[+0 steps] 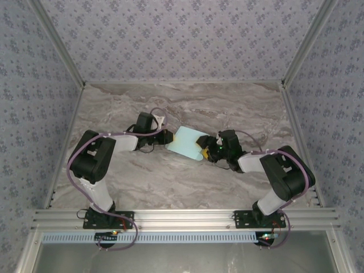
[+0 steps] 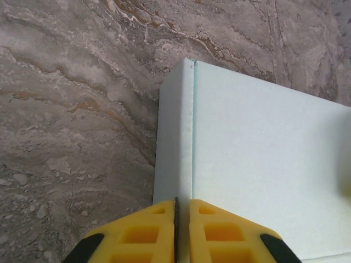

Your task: Fold the paper box

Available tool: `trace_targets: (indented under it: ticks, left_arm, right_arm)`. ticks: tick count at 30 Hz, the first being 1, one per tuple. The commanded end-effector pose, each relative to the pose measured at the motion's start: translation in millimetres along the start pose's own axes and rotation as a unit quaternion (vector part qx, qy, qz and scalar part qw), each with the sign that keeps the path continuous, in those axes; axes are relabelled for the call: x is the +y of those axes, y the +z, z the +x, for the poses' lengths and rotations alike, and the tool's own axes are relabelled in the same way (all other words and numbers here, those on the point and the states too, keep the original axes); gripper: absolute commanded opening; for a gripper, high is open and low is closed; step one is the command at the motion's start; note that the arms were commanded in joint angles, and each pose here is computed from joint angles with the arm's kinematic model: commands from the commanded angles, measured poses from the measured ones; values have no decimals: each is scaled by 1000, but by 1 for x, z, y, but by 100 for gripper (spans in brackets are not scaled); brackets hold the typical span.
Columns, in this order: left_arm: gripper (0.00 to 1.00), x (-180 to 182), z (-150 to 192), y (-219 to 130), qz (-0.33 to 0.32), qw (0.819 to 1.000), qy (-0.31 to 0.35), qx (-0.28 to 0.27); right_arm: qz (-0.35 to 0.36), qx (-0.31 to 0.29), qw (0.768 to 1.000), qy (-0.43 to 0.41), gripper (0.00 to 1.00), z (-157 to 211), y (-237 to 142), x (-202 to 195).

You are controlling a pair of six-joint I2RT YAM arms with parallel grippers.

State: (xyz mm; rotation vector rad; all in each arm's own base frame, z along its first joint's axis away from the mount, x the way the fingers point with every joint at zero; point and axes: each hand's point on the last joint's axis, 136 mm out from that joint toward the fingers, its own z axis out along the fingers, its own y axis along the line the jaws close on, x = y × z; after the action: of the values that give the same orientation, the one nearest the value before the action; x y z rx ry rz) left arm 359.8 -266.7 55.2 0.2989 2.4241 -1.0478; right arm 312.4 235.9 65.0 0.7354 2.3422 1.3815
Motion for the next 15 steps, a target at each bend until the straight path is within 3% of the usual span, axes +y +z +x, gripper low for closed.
trace_targets:
  ticks: [1,9,15]
  left_arm:
    - [9,27,50,8,-26,996,-50,74]
    - [9,34,51,9,-35,995,-55,77]
    - [12,24,47,6,-12,997,-45,66]
  right_arm:
    - [-45,-26,999,4,66,-8,-3,25]
    - [-34,-41,999,6,69,-9,-2,15]
    - [-35,-39,999,-8,56,-7,4,24]
